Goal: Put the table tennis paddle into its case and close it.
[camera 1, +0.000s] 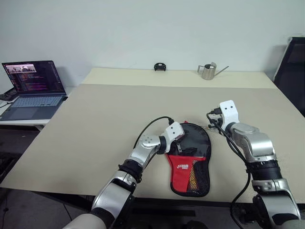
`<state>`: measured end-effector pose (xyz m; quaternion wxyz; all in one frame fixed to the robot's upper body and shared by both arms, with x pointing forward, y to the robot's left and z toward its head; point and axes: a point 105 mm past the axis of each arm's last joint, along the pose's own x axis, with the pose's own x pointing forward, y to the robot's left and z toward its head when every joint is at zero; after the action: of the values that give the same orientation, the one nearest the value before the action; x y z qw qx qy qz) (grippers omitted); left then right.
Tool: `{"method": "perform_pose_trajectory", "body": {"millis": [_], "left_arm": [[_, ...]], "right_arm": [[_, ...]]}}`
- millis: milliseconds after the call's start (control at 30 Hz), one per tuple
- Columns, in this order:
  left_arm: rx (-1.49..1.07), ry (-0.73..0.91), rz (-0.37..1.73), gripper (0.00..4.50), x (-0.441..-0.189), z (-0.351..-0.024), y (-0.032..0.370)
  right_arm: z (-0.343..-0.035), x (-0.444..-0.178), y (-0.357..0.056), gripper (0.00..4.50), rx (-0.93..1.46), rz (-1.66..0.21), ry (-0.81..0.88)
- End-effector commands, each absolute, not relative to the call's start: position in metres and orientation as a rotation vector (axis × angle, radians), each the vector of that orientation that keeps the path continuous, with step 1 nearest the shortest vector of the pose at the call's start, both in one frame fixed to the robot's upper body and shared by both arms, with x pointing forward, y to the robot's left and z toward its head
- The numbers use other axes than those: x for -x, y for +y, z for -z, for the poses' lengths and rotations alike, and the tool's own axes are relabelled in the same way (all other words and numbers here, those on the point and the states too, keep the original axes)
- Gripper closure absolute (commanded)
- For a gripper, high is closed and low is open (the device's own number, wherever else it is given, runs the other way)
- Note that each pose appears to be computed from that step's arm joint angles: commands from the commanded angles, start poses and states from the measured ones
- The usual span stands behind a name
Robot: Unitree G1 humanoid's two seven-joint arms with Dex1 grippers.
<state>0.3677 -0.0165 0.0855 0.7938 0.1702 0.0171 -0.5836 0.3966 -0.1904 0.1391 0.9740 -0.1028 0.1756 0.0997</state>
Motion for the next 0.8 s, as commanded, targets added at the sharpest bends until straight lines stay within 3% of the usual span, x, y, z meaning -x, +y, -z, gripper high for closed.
{"method": "perform_pose_trajectory", "body": {"millis": [33,433,800], "left_arm": [[-0.41,0.175,1.315,0.0,-0.356,-0.05,-0.012],[-0.506,0.304,1.446,0.0,-0.342,-0.028,-0.009],[-0.528,0.343,1.45,0.0,-0.339,-0.017,-0.007]], "right_arm": [[-0.162,-0.381,-0.205,4.15,0.202,-0.163,0.308],[-0.157,-0.355,-0.216,4.16,0.203,-0.128,0.362],[-0.123,-0.287,-0.218,4.16,0.193,-0.215,0.564]]}}
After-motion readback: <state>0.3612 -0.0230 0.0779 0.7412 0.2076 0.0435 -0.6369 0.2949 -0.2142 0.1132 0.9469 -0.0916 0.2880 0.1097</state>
